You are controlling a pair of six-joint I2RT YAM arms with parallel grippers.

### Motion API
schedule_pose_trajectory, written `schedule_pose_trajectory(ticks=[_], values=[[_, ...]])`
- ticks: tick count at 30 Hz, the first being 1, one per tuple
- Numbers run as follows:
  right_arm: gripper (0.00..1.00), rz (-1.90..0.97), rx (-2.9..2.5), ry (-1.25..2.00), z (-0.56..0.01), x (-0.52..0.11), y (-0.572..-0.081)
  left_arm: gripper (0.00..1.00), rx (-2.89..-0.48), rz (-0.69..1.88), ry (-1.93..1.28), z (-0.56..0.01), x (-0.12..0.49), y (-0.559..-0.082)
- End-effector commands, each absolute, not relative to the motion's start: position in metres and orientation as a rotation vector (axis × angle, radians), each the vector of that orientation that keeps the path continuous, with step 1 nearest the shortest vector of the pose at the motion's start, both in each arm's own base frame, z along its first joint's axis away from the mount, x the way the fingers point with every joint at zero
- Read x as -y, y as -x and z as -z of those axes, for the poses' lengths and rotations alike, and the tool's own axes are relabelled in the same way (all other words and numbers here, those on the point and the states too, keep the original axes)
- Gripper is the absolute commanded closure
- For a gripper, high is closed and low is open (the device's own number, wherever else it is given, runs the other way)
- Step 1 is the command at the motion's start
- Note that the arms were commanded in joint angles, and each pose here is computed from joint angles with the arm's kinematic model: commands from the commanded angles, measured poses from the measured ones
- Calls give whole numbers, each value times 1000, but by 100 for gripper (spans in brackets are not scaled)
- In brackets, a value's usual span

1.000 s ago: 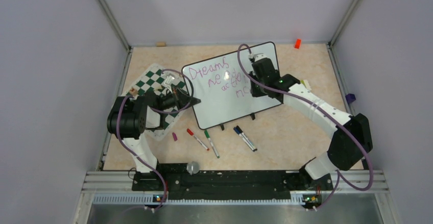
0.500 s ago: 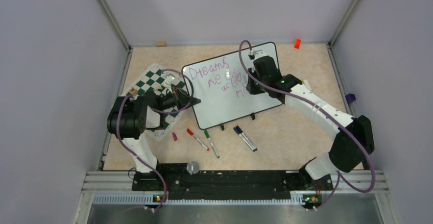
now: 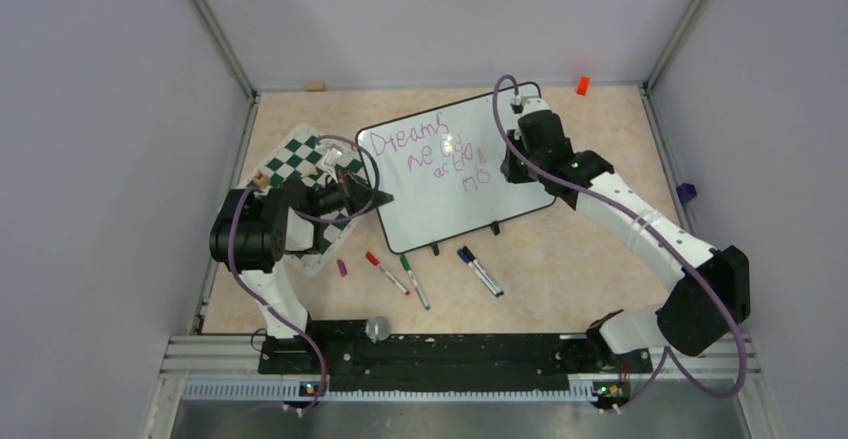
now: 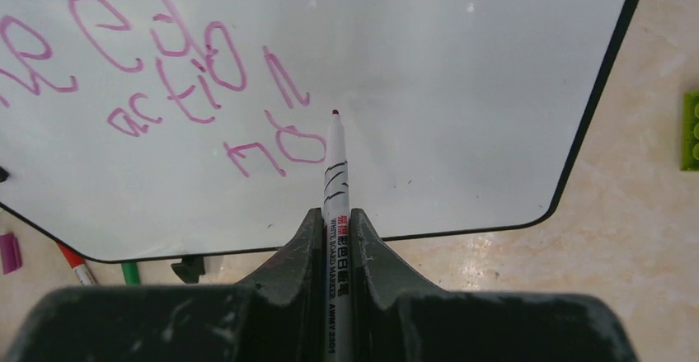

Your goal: Write a sentence on the whiteboard

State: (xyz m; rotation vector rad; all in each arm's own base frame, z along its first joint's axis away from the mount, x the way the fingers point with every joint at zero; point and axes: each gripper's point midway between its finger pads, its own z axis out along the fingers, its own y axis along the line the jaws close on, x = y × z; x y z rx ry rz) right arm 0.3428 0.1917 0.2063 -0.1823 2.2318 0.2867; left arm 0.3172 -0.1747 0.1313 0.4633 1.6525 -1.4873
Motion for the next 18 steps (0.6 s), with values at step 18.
schedule_pose_trajectory(ticks=[18], values=[[100, -336, -2227, 148, -200, -189, -349, 100, -1565, 1455, -668, -133, 179, -302]])
